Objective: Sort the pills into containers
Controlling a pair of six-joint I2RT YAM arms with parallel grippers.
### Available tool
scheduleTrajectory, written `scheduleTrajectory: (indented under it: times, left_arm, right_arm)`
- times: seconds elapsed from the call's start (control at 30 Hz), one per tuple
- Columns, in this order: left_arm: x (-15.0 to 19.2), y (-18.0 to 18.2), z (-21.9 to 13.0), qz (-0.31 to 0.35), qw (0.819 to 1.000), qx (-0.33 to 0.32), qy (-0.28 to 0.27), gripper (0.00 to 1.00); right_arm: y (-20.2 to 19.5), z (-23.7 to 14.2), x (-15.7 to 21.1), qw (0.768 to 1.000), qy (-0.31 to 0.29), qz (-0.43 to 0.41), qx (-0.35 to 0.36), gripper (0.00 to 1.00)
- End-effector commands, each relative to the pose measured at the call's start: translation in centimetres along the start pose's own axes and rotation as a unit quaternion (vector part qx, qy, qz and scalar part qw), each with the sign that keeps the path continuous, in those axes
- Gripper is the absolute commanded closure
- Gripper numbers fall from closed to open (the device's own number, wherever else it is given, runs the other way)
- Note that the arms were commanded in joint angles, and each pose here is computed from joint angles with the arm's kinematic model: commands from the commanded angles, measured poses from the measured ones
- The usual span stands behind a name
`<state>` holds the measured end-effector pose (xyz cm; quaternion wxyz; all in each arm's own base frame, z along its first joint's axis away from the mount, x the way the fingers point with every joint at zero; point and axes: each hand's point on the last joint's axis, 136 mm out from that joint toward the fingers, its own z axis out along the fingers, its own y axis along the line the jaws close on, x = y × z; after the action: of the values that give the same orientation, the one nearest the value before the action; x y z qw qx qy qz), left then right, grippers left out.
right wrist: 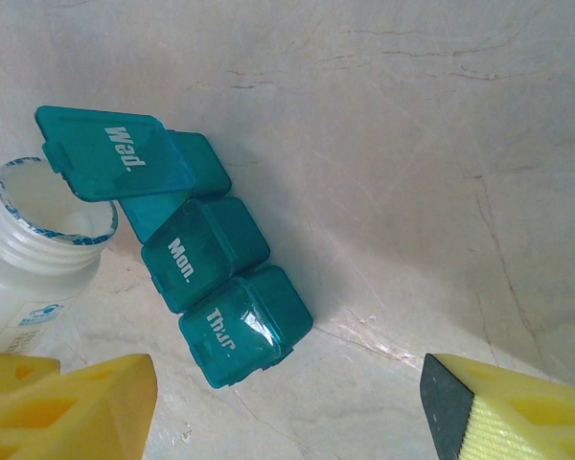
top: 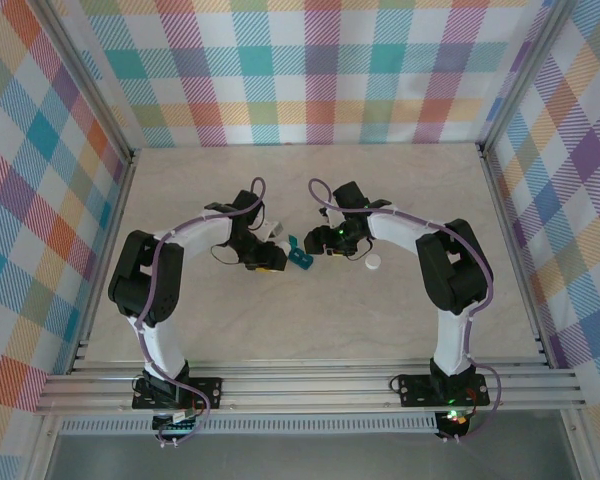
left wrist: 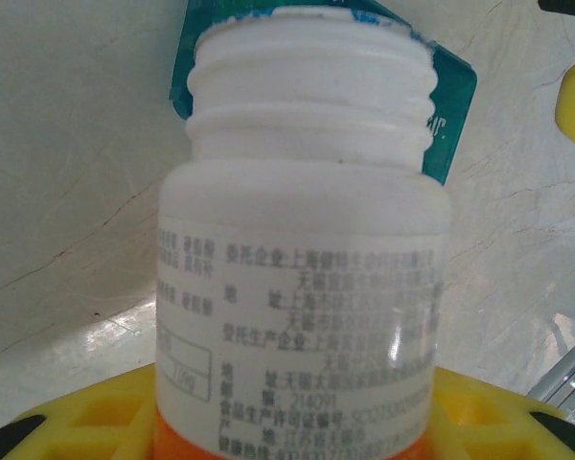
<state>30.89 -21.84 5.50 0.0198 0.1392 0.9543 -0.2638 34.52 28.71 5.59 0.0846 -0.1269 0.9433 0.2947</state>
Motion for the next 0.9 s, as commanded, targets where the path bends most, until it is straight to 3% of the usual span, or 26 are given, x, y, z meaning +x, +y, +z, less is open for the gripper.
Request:
scheduleTrajectory:
  times: [0.0,0.87]
  left_arm:
    - [-0.29,0.04,-0.40,-0.001,1.000,-0.002,0.009,1.00]
    - [-0.46,0.33,-0.74,-0.019,0.998,-0.022,0.051,1.00]
  right_arm:
    - [0.27,0.04,-0.35,1.000,0.001,-0.009,-0.002,0.26]
    - [-0.13,-0.20,-0.65,1.000,-0.004,-0.002,0.001,0.26]
